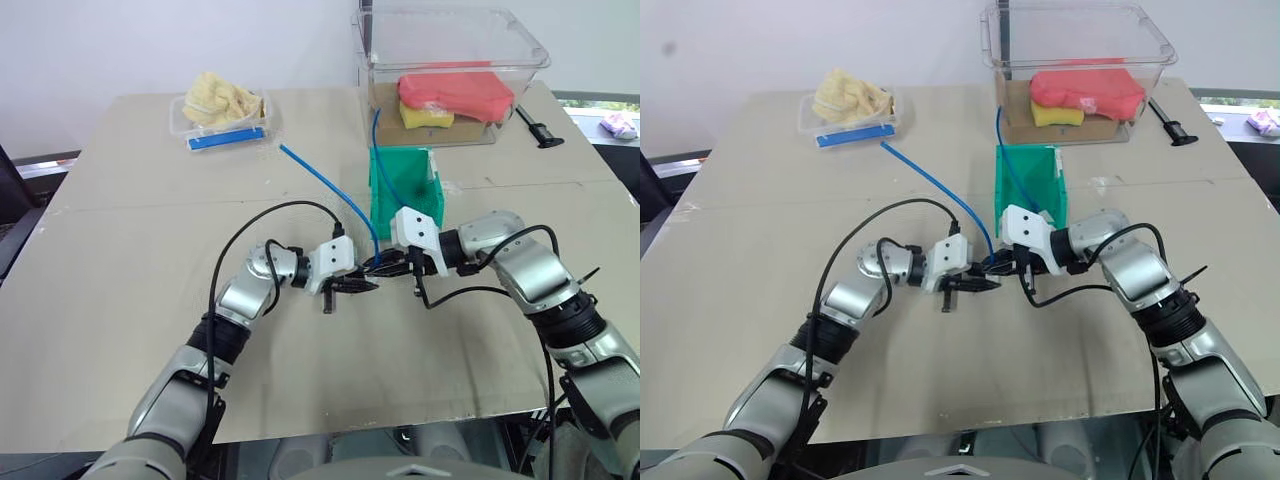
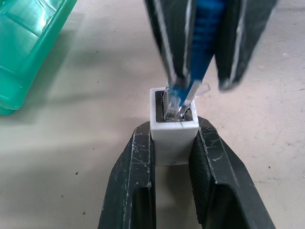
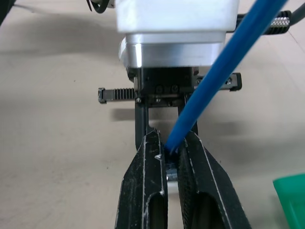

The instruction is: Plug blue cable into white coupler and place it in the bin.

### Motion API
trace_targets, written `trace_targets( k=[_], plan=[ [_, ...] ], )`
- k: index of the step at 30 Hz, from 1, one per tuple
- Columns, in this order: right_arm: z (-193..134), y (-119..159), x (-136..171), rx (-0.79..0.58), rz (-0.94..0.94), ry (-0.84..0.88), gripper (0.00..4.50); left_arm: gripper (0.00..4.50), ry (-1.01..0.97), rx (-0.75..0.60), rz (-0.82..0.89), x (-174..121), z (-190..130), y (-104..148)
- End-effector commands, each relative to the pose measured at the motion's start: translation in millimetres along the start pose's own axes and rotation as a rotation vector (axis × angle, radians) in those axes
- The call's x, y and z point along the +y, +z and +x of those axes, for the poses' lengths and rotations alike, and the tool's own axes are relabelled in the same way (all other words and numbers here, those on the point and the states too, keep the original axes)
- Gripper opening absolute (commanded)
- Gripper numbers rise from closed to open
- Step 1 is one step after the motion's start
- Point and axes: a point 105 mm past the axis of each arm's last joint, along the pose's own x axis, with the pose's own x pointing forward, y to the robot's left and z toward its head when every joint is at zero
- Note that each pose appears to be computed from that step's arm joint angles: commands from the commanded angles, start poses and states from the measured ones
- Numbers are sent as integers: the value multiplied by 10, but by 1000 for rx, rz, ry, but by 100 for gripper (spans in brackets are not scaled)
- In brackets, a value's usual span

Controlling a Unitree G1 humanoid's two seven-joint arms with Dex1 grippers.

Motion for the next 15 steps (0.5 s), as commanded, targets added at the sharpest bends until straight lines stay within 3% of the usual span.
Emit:
trace_targets(
  k=[1, 6, 15],
  plan=[
    [79, -72, 50, 32, 36, 71, 0, 35, -17, 8, -8, -61, 7, -34],
    [109, -131, 11, 51, 53, 99, 0, 35, -9, 2, -11, -67, 21, -28],
    [194, -559, 182, 98, 76, 157, 0, 35, 10, -4, -20, -56, 19, -35]
  ],
)
